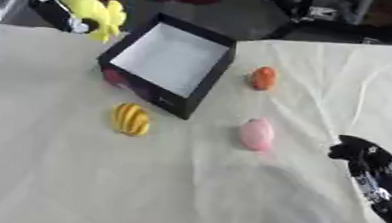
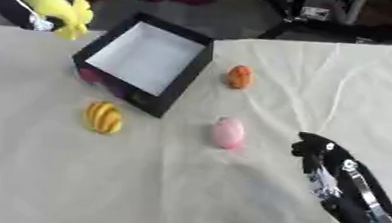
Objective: Pick up objects on the table and place them in the box.
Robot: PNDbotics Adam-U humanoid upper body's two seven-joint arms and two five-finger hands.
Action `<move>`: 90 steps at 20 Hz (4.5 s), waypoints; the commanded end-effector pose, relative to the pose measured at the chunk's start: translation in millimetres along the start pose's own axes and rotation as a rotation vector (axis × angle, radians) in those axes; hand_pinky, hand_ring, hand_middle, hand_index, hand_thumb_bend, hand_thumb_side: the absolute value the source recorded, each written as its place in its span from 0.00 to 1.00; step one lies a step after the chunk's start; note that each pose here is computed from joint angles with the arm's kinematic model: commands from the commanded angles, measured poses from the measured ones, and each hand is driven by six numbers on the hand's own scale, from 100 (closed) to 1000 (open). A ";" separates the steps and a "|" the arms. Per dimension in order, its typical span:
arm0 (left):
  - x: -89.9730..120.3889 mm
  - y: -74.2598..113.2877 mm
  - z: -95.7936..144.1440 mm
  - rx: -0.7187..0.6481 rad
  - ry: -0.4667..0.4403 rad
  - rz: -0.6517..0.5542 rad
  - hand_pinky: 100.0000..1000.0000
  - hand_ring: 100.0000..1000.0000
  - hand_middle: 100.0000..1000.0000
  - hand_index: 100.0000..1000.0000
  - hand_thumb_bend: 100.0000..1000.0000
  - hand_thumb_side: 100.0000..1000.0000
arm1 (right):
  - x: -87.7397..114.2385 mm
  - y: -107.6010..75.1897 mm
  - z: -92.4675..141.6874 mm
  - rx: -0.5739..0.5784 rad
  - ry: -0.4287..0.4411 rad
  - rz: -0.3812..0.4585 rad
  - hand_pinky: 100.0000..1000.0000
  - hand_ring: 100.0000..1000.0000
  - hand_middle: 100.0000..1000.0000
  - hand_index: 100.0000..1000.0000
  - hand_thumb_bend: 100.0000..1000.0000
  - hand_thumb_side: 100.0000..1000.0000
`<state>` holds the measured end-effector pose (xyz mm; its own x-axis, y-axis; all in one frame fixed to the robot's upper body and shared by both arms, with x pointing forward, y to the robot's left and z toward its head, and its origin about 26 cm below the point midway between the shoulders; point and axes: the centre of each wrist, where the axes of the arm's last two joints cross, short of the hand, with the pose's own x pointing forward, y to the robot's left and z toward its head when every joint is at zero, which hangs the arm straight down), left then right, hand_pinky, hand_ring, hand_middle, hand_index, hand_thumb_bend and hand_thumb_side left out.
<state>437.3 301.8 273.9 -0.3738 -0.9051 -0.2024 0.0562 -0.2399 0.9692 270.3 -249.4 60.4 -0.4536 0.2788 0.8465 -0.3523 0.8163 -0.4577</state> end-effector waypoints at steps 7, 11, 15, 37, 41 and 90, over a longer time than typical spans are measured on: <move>53.5 -34.4 -76.1 0.069 0.056 -0.015 0.65 0.48 0.48 0.61 0.32 0.20 | 5.1 1.8 -5.0 0.022 -0.031 -0.015 0.85 0.72 0.67 0.85 0.00 0.69; 58.7 -48.9 -85.5 0.080 0.075 -0.035 0.65 0.48 0.48 0.61 0.32 0.20 | 5.1 2.4 -5.4 0.026 -0.033 -0.017 0.85 0.72 0.67 0.85 0.00 0.69; 58.3 -53.2 -87.0 0.083 0.076 -0.040 0.66 0.51 0.50 0.64 0.40 0.24 | 5.3 2.5 -5.7 0.027 -0.034 -0.018 0.85 0.72 0.67 0.85 0.00 0.69; 67.5 -92.5 -97.1 0.116 0.310 0.004 0.79 0.71 0.77 0.91 1.00 0.66 | 7.7 4.0 -8.9 0.040 -0.050 -0.028 0.85 0.72 0.67 0.85 0.00 0.69; 48.6 -74.5 -87.5 0.145 0.318 -0.007 0.80 0.72 0.78 0.92 1.00 0.68 | 7.1 3.5 -8.0 0.037 -0.046 -0.027 0.85 0.72 0.67 0.85 0.00 0.69; 10.2 -91.0 25.3 -0.446 -0.214 0.265 0.72 0.61 0.64 0.80 0.68 0.34 | 7.0 -2.2 -6.1 0.029 -0.035 -0.002 0.85 0.72 0.68 0.85 0.00 0.69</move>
<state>404.3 323.4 171.0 -0.4664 -0.8762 0.1212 0.5622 -0.1878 0.8054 271.7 -243.8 61.7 -0.4583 0.2496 0.8530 -0.3850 0.8093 -0.4437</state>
